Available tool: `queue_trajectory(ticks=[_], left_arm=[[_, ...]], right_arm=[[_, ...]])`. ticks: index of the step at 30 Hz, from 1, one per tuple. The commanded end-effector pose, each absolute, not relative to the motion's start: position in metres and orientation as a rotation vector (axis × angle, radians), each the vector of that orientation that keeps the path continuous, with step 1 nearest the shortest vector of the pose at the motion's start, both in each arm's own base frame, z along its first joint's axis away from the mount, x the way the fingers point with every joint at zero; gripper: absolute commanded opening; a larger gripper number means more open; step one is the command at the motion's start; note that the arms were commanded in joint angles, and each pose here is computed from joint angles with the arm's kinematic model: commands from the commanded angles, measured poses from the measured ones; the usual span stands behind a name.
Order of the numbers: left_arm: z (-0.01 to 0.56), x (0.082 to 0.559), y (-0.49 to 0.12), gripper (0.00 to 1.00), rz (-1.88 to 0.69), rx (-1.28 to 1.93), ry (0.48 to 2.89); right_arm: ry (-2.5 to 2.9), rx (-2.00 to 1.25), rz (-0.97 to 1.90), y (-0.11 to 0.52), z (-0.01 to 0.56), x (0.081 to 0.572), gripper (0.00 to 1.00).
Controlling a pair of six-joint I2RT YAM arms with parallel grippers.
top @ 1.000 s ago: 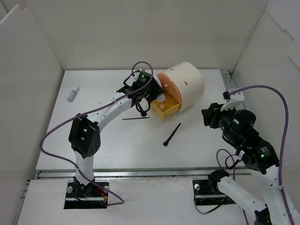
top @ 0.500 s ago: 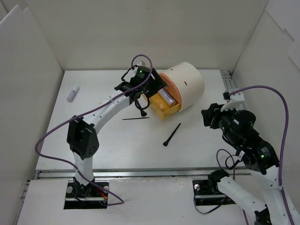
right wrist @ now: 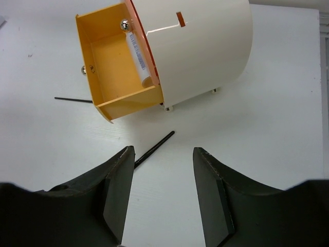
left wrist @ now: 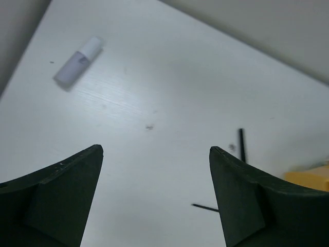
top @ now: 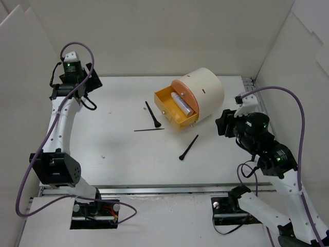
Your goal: Organize the makeup
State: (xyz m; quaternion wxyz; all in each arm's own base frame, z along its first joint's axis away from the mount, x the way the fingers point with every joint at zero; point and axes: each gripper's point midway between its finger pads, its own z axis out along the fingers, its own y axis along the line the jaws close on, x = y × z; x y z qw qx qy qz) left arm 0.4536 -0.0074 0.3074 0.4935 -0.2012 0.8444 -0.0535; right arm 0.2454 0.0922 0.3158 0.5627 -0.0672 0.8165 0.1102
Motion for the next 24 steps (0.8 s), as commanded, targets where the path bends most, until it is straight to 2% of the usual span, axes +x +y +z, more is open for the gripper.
queue_trajectory(ticks=[1, 8, 15, 24], left_arm=[[0.261, 0.458, 0.037, 0.79, 0.112, -0.228, 2.189], [0.211, 0.498, 0.102, 0.82, 0.284, -0.101, 2.316], [0.158, 0.525, 0.139, 0.82, 0.280, -0.038, 2.401], [0.138, 0.539, 0.187, 0.77, 0.316, 0.018, 2.401]], right_arm=[[1.851, -0.162, 0.289, 0.100, 0.339, 0.260, 0.46], [1.887, -0.184, 0.310, 0.109, 0.326, 0.266, 0.49], [1.904, -0.266, 0.425, 0.131, 0.329, 0.265, 0.50], [2.000, -0.307, 0.570, 0.160, 0.308, 0.269, 0.50]])
